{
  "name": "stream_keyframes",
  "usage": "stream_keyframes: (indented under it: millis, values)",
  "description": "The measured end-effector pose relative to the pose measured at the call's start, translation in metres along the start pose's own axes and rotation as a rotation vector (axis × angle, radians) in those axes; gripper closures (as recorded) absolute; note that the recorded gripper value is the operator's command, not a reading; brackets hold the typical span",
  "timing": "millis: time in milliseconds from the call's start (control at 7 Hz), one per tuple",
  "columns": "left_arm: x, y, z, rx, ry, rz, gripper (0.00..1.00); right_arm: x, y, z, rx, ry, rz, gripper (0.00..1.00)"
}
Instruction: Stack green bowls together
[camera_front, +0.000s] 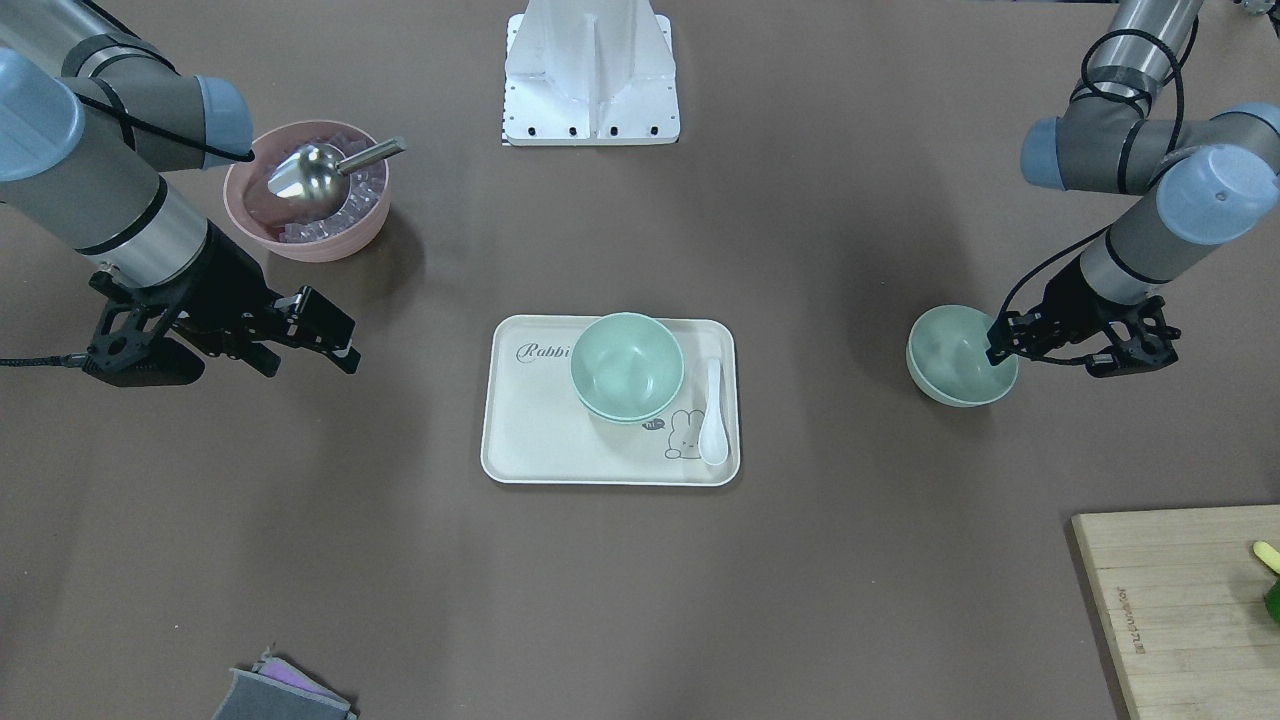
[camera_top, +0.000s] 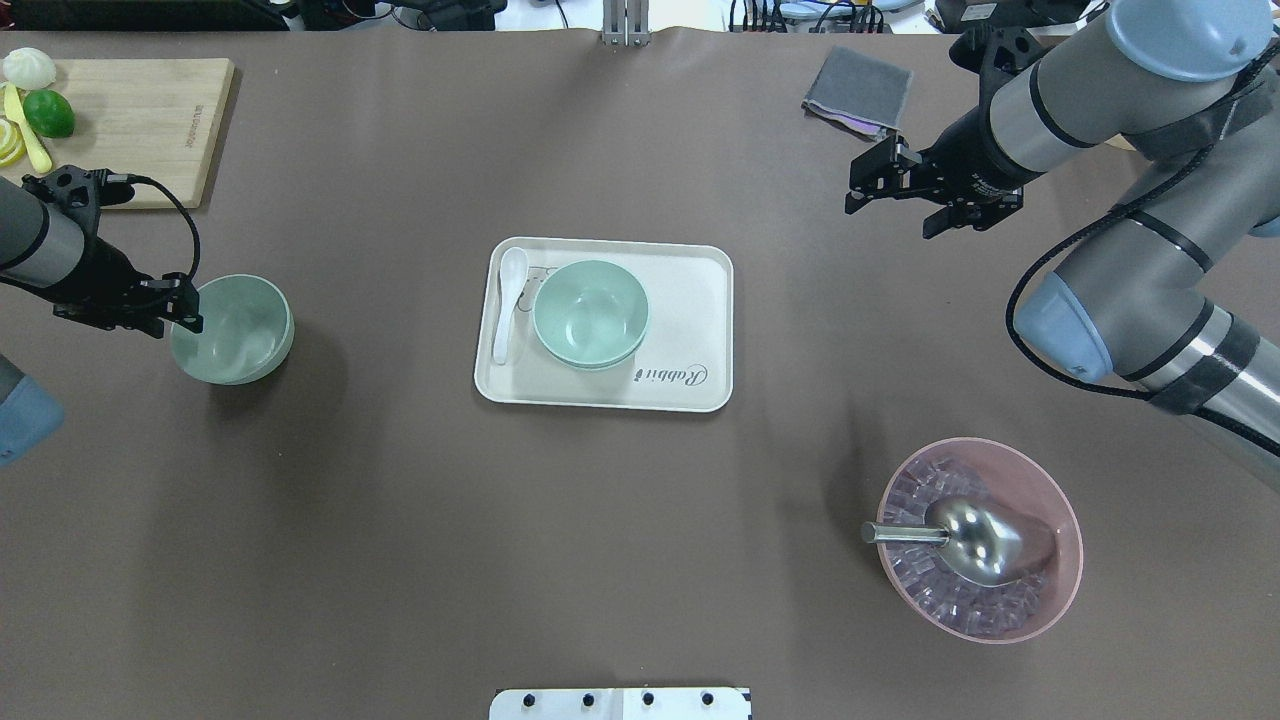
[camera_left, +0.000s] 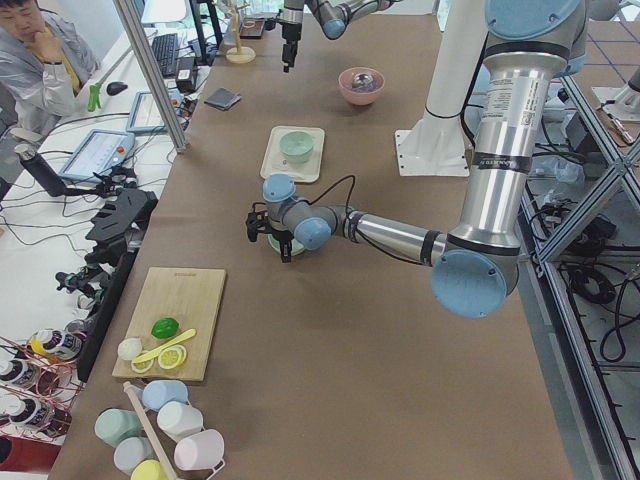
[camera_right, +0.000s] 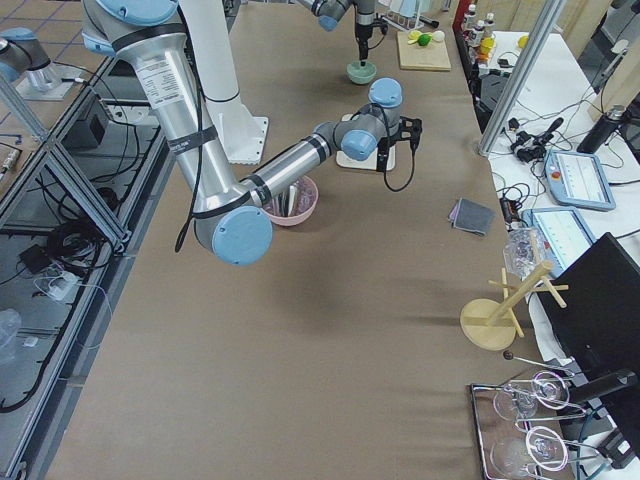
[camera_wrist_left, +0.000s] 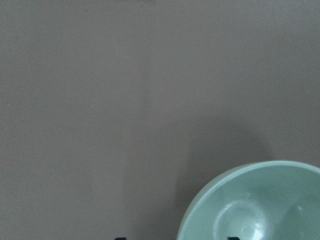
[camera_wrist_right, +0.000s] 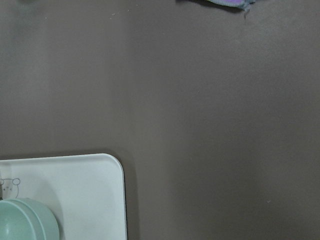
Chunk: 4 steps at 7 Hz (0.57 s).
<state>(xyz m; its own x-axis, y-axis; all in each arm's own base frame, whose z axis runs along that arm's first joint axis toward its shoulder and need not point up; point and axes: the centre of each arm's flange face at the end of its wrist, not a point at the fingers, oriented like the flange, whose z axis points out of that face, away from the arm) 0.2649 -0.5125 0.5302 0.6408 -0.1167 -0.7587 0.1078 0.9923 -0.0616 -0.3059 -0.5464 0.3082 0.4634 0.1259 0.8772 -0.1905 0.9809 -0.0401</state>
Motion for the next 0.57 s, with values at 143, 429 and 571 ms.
stream_keyframes:
  millis: [143,429,571]
  values:
    - [0.000,0.000,0.000,-0.001,0.000,0.001,1.00,0.004,-0.001,0.000,0.001,0.004,0.000,0.00]
    - [0.012,0.000,-0.004,-0.013,0.026,0.013,1.00,0.009,-0.005,-0.004,0.007,0.006,0.006,0.00]
    - [0.032,-0.002,-0.011,-0.044,0.072,0.026,1.00,0.012,-0.008,-0.007,0.011,0.007,0.011,0.00]
